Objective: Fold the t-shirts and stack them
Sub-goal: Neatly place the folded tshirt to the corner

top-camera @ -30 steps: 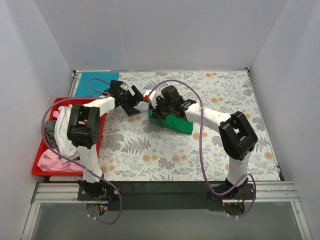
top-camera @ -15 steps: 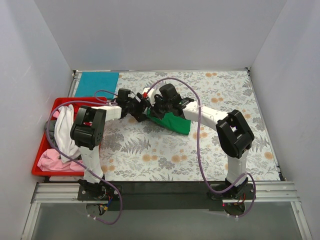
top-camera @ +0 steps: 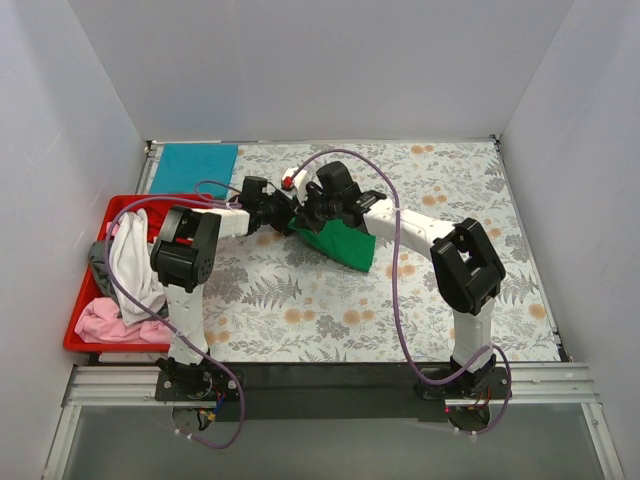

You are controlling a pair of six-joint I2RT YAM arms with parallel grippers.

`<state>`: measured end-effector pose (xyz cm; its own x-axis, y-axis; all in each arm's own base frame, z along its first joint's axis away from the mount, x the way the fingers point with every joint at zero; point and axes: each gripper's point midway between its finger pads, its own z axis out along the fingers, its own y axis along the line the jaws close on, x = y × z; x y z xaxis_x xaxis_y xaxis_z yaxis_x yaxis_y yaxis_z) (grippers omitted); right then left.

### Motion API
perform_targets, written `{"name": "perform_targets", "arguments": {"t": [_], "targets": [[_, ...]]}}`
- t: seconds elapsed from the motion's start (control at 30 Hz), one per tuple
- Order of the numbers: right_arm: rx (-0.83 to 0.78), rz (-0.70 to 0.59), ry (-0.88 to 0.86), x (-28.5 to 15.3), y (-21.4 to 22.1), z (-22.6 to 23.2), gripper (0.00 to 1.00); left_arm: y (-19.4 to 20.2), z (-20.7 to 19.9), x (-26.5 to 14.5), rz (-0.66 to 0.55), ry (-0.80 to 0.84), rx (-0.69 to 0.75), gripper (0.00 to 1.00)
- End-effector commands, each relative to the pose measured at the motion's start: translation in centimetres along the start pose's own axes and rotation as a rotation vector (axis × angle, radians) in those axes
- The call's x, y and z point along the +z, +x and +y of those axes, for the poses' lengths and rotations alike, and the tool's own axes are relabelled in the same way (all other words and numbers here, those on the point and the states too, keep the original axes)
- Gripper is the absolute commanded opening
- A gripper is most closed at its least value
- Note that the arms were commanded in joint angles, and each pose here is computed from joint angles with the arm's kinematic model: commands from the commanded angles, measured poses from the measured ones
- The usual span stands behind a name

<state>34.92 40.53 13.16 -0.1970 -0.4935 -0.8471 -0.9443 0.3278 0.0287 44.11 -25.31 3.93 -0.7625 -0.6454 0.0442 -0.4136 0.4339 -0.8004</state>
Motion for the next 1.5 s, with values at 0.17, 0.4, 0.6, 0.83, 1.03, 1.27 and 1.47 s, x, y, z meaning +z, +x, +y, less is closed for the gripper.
{"name": "perform_targets", "arguments": {"t": [0.17, 0.4, 0.6, 0.83, 1.03, 1.27, 1.47], "targets": [[-0.014, -0.122, -0.022, 0.4, -4.8, 0.0, 0.04, -1.7, -2.9, 0.4, -0.055, 0.038, 0.07, 0.0], [0.177, -0.165, -0.039, -3.1, -5.6, -1.3, 0.64, -5.7, -6.1, -1.2, -0.157, -0.089, 0.411, 0.0], [0.238, -0.186, -0.006, -7.3, -5.2, -3.4, 0.98, -11.2, -8.4, -2.9, -0.247, -0.182, 0.722, 0.0], [0.257, -0.141, 0.068, -10.8, -1.6, -5.4, 0.98, -16.9, -8.1, -5.2, -0.275, -0.214, 0.954, 0.0], [0.257, -0.109, 0.089, -11.6, 0.4, -5.1, 0.98, -19.5, -9.3, -7.3, -0.29, -0.189, 1.104, 0.0], [0.264, -0.094, 0.097, -11.7, 1.3, -5.0, 0.98, -23.3, -11.5, -9.7, -0.391, -0.212, 1.158, 0.0], [0.266, -0.09, 0.09, -11.6, 1.6, -4.8, 0.98, -24.2, -13.1, -10.9, -0.439, -0.19, 1.16, 0.0]]}}
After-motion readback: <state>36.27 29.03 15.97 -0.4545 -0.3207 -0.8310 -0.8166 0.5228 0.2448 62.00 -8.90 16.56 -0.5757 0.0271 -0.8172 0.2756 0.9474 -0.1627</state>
